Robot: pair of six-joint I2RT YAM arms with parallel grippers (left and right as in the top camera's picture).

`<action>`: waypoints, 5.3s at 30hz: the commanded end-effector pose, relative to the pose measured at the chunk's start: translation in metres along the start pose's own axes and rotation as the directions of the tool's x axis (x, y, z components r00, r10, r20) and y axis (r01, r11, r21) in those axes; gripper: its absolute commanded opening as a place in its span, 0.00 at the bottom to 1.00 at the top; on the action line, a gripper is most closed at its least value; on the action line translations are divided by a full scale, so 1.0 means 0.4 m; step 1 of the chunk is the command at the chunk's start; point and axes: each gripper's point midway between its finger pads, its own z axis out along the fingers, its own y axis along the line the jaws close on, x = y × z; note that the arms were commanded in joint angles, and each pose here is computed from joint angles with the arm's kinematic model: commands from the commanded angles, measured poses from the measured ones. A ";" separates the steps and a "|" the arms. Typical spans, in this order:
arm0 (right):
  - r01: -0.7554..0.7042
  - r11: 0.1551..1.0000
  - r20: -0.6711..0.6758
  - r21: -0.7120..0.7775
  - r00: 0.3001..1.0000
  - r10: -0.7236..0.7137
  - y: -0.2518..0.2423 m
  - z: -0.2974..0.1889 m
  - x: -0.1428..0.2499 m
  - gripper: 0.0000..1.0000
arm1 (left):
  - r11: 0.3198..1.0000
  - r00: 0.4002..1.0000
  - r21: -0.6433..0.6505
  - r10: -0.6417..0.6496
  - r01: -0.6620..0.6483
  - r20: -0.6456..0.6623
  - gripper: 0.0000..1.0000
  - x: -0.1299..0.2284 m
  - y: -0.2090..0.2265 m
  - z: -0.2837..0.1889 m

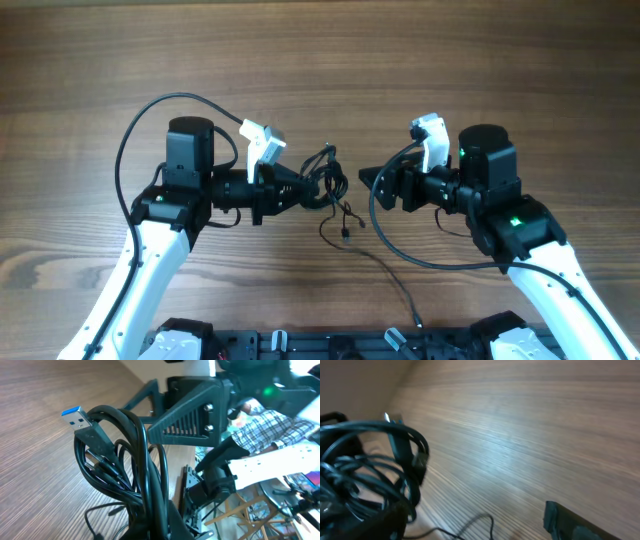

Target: Untangle cables

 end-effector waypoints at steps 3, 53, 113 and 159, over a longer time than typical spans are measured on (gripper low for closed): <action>0.072 0.976 0.000 -0.204 0.997 -0.074 0.080 0.011 -0.012 0.86 | 0.995 0.997 0.071 0.068 -0.070 0.018 0.04 -0.014 -0.040 -0.005; 0.245 0.965 -0.110 -0.097 0.961 -0.255 0.067 0.135 0.076 0.04 | 0.924 0.957 -0.254 -0.264 0.287 0.123 1.00 -0.048 0.112 -0.022; 0.271 0.932 0.047 -0.239 0.962 -0.268 0.195 0.018 0.010 0.05 | 0.351 0.795 -0.756 -0.495 0.552 0.351 0.04 0.136 0.344 -0.195; 0.049 0.930 -0.139 -0.365 0.985 -0.107 0.069 -0.003 0.083 0.73 | 0.911 0.966 -0.390 -0.029 0.131 0.258 0.04 -0.106 -0.030 -0.174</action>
